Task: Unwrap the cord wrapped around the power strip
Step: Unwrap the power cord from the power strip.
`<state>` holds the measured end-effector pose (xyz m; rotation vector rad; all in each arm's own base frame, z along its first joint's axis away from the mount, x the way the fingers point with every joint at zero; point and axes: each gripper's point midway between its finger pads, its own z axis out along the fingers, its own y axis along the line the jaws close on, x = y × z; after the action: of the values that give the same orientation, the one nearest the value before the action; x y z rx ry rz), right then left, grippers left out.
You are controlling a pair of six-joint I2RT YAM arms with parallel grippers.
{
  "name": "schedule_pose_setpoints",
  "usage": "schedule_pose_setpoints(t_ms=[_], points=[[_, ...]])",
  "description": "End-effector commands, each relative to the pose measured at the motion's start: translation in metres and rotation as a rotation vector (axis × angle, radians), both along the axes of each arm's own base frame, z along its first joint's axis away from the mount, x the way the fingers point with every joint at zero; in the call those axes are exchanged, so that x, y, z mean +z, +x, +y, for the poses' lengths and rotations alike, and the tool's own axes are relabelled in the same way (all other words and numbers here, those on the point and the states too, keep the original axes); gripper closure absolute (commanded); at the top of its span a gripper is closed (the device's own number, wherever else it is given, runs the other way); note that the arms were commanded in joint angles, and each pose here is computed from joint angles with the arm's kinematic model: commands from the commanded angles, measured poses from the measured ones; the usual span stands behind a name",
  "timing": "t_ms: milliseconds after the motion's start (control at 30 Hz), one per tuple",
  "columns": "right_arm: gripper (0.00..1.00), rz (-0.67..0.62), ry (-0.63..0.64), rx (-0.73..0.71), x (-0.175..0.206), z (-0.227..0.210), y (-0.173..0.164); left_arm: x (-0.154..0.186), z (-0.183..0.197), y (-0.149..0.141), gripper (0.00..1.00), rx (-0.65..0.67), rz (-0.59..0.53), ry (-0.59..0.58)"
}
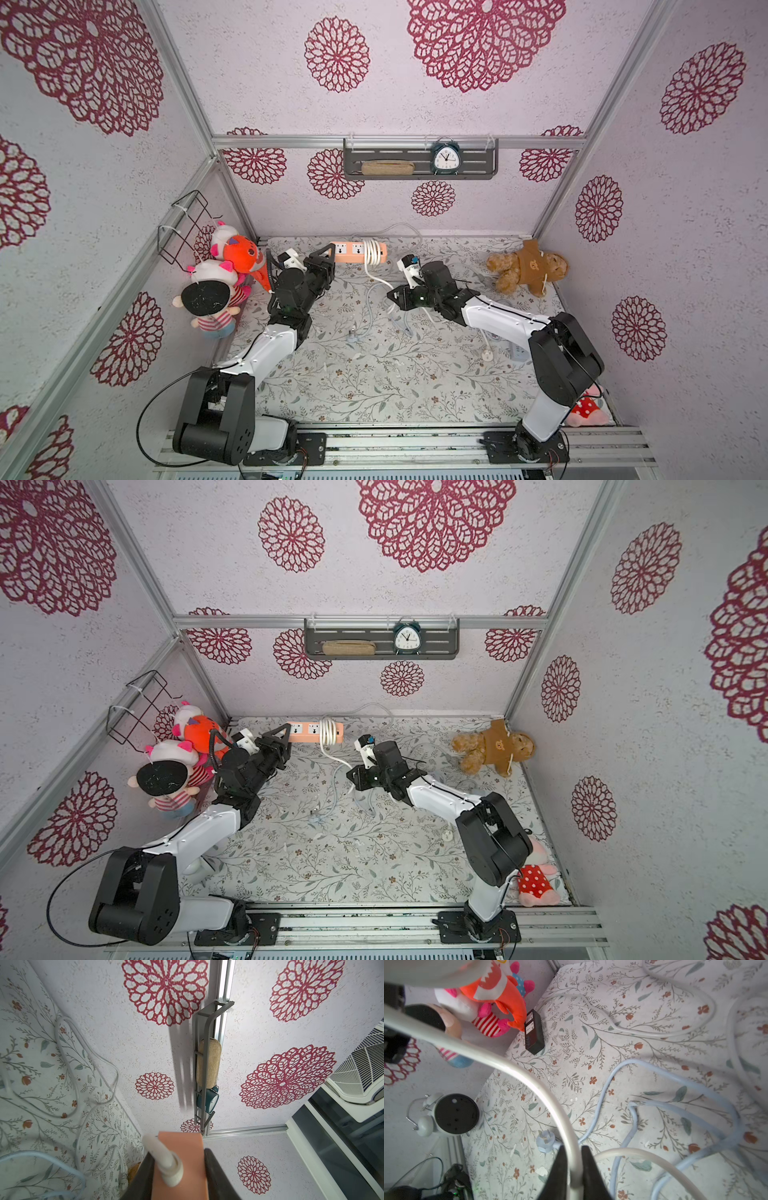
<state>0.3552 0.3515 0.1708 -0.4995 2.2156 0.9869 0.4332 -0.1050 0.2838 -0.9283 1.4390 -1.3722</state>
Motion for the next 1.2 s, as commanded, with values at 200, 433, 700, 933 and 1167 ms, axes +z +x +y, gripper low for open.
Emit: schedule_pose_setpoints(t_ms=[200, 433, 700, 933, 1167], points=[[1.00, -0.113, -0.054, 0.137, 0.063, -0.041, -0.047, -0.013, -0.003, 0.001, 1.00, 0.003, 0.026, 0.059], [1.00, -0.160, 0.002, -0.011, 0.115, -0.082, -0.002, -0.045, -0.025, -0.025, 1.00, -0.162, 0.138, 0.242], [1.00, -0.027, -0.134, -0.057, 0.063, -0.086, 0.036, 0.013, -0.052, -0.058, 1.00, -0.372, -0.059, 0.164], [1.00, 0.046, -0.130, -0.015, 0.024, -0.077, 0.023, 0.055, -0.022, -0.016, 1.00, -0.185, -0.205, -0.149], [1.00, 0.115, -0.149, 0.036, 0.007, -0.092, -0.023, 0.007, 0.021, 0.029, 1.00, 0.076, -0.123, -0.132]])
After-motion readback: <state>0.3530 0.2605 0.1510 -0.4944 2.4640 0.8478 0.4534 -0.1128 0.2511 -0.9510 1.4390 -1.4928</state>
